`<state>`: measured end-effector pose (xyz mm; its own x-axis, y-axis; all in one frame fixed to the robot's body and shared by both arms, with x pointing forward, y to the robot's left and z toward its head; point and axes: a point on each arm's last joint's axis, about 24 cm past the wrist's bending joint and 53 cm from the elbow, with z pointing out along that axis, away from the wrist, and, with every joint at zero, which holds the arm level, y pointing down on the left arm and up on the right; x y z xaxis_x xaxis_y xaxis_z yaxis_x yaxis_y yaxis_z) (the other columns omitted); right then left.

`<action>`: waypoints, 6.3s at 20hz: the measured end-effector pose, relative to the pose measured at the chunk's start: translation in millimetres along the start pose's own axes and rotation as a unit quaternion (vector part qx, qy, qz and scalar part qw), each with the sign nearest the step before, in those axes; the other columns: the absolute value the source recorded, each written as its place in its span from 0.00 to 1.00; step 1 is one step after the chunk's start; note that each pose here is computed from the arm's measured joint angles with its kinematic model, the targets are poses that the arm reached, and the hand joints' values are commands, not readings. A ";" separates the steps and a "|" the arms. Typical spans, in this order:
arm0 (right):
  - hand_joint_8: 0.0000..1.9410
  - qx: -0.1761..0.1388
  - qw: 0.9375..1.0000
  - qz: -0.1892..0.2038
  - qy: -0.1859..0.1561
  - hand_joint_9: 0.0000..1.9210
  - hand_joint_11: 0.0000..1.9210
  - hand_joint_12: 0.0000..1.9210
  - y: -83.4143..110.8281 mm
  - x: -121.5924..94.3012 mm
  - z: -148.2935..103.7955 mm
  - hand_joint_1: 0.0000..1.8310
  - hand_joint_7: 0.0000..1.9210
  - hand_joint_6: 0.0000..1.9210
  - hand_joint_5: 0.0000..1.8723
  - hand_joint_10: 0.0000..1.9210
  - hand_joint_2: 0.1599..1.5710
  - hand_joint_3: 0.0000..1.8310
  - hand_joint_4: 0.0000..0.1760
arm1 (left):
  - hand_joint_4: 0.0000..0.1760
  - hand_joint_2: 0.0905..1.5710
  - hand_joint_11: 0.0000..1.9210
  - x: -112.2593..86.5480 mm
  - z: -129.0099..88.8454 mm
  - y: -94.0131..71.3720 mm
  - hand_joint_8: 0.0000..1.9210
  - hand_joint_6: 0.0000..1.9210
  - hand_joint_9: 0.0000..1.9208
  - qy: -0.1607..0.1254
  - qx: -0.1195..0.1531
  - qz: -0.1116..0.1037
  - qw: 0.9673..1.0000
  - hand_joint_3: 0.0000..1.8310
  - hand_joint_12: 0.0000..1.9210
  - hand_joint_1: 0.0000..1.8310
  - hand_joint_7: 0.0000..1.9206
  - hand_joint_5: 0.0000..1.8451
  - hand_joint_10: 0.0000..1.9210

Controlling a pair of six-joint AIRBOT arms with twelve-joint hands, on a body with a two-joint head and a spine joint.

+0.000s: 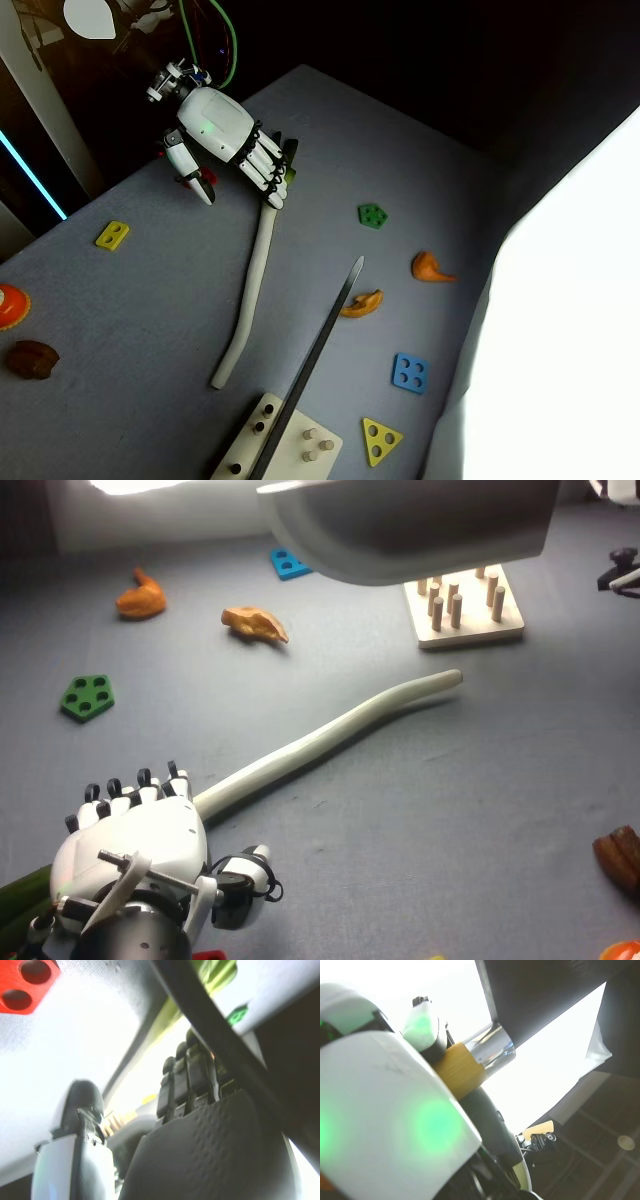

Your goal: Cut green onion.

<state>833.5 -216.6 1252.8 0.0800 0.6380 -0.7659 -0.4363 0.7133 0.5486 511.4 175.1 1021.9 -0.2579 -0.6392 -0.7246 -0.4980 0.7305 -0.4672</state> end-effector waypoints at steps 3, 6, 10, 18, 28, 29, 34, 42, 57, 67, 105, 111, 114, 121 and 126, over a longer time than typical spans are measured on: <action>1.00 -0.012 1.000 0.014 -0.003 0.83 0.87 1.00 13.9 -6.2 -1.8 0.88 0.80 1.00 0.77 1.00 0.50 0.34 1.00 | 0.00 0.82 0.00 0.6 0.0 1.5 0.00 0.00 0.01 0.000 0.001 0.003 1.000 0.00 0.03 0.17 0.03 0.04 0.00; 1.00 -0.024 1.000 -0.004 0.004 0.82 0.86 1.00 32.8 -5.0 -8.8 0.88 0.79 1.00 0.76 1.00 0.51 0.33 1.00 | 0.00 0.83 0.00 2.5 0.1 4.3 0.00 0.00 0.00 0.002 -0.002 -0.002 1.000 0.00 0.00 0.15 0.00 0.01 0.00; 1.00 -0.017 0.999 -0.037 0.011 0.83 0.87 1.00 54.3 7.1 -25.0 0.86 0.79 1.00 0.76 1.00 0.54 0.30 1.00 | 0.00 0.83 0.00 8.9 -1.7 6.4 0.00 0.00 0.00 0.010 -0.004 0.001 1.000 0.00 0.00 0.15 0.00 0.02 0.00; 1.00 0.018 0.994 -0.085 -0.061 0.82 0.87 1.00 97.6 -0.5 -73.3 0.86 0.79 1.00 0.74 1.00 0.56 0.28 1.00 | 0.00 0.86 0.00 19.5 -6.3 10.7 0.00 0.00 0.00 0.026 -0.013 0.000 1.000 0.01 0.00 0.10 0.00 0.00 0.00; 1.00 0.100 0.989 -0.043 -0.103 0.82 0.87 1.00 102.8 7.4 -119.8 0.86 0.79 1.00 0.75 1.00 0.54 0.31 1.00 | 0.00 0.87 0.00 25.0 -10.8 22.3 0.00 0.01 0.01 0.034 -0.030 -0.004 0.999 0.01 0.00 0.07 0.01 0.02 0.00; 1.00 0.102 0.989 -0.043 -0.101 0.82 0.87 1.00 101.9 11.9 -121.9 0.86 0.79 1.00 0.75 1.00 0.54 0.31 1.00 | 0.00 0.88 0.00 25.1 -10.8 22.6 0.00 0.01 0.00 0.034 -0.031 -0.004 0.999 0.01 0.00 0.06 0.01 0.02 0.00; 1.00 0.107 0.990 -0.024 -0.088 0.82 0.86 1.00 99.9 35.8 -130.7 0.86 0.78 1.00 0.75 1.00 0.53 0.31 1.00 | 0.00 0.86 0.00 25.9 -11.1 22.8 0.00 0.00 0.00 0.035 -0.031 -0.004 0.999 0.00 0.03 0.10 0.01 0.02 0.00; 1.00 0.098 0.991 -0.034 -0.085 0.84 0.88 1.00 103.3 60.9 -132.2 0.88 0.80 1.00 0.77 1.00 0.49 0.36 1.00 | 0.00 0.85 0.01 30.3 -12.4 22.5 0.01 0.01 0.02 0.040 -0.032 -0.004 0.999 0.00 0.01 0.15 0.03 0.03 0.01; 1.00 0.098 0.992 -0.049 -0.067 0.84 0.88 1.00 101.6 105.4 -133.0 0.88 0.80 1.00 0.77 1.00 0.47 0.38 1.00 | 0.00 0.88 0.00 33.2 -9.4 21.5 0.00 0.00 0.00 0.043 -0.031 -0.005 0.999 0.00 0.00 0.03 0.00 0.00 0.00; 1.00 0.054 0.993 -0.078 -0.072 0.85 0.89 1.00 99.6 96.9 -159.2 0.86 0.81 1.00 0.79 1.00 0.47 0.39 1.00 | 0.00 0.84 0.01 34.7 -9.6 20.7 0.00 0.01 0.03 0.047 -0.031 -0.006 0.998 0.00 0.01 0.17 0.05 0.06 0.00; 1.00 0.004 0.996 -0.052 -0.079 0.85 0.89 1.00 72.6 -18.8 -53.8 0.89 0.81 1.00 0.77 1.00 0.43 0.45 1.00 | 0.00 0.88 0.00 32.7 -8.7 17.0 0.00 0.00 0.00 0.046 -0.027 -0.009 0.999 0.00 0.00 0.04 0.01 0.01 0.00; 1.00 -0.035 0.995 -0.074 -0.060 0.84 0.88 1.00 62.2 -17.6 -53.5 0.88 0.80 1.00 0.76 1.00 0.46 0.41 1.00 | 0.00 0.87 0.00 31.6 -8.3 14.1 0.00 0.00 0.01 0.046 -0.026 -0.013 0.999 0.00 0.00 0.10 0.03 0.03 0.00; 1.00 -0.032 0.996 -0.051 -0.062 0.84 0.88 1.00 51.1 -22.5 -50.8 0.89 0.80 1.00 0.77 1.00 0.44 0.43 1.00 | 0.00 0.86 0.00 31.1 -8.0 13.3 0.00 0.00 0.00 0.047 -0.025 -0.014 0.998 0.00 0.00 0.14 0.01 0.01 0.00; 1.00 -0.029 0.997 -0.030 -0.062 0.83 0.87 1.00 28.7 -23.3 -44.2 0.87 0.80 1.00 0.77 1.00 0.47 0.41 1.00 | 0.00 0.84 0.00 32.0 -8.2 4.3 0.00 0.01 0.05 0.052 -0.014 -0.019 0.998 0.00 0.13 0.16 0.06 0.09 0.00; 1.00 -0.027 0.997 -0.014 -0.066 0.85 0.88 1.00 11.6 -24.4 -38.7 0.85 0.82 1.00 0.82 1.00 0.49 0.39 1.00 | 0.00 0.85 0.00 38.0 -8.2 -14.3 0.01 0.01 0.06 0.072 0.013 -0.014 0.997 0.00 0.16 0.15 0.09 0.09 0.01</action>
<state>791.8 -235.2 1264.9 0.2075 0.6537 -0.7277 -0.4792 0.7165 0.5070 501.9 138.4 1005.2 -0.3624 -0.6854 -0.6316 -0.4850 0.7174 -0.5002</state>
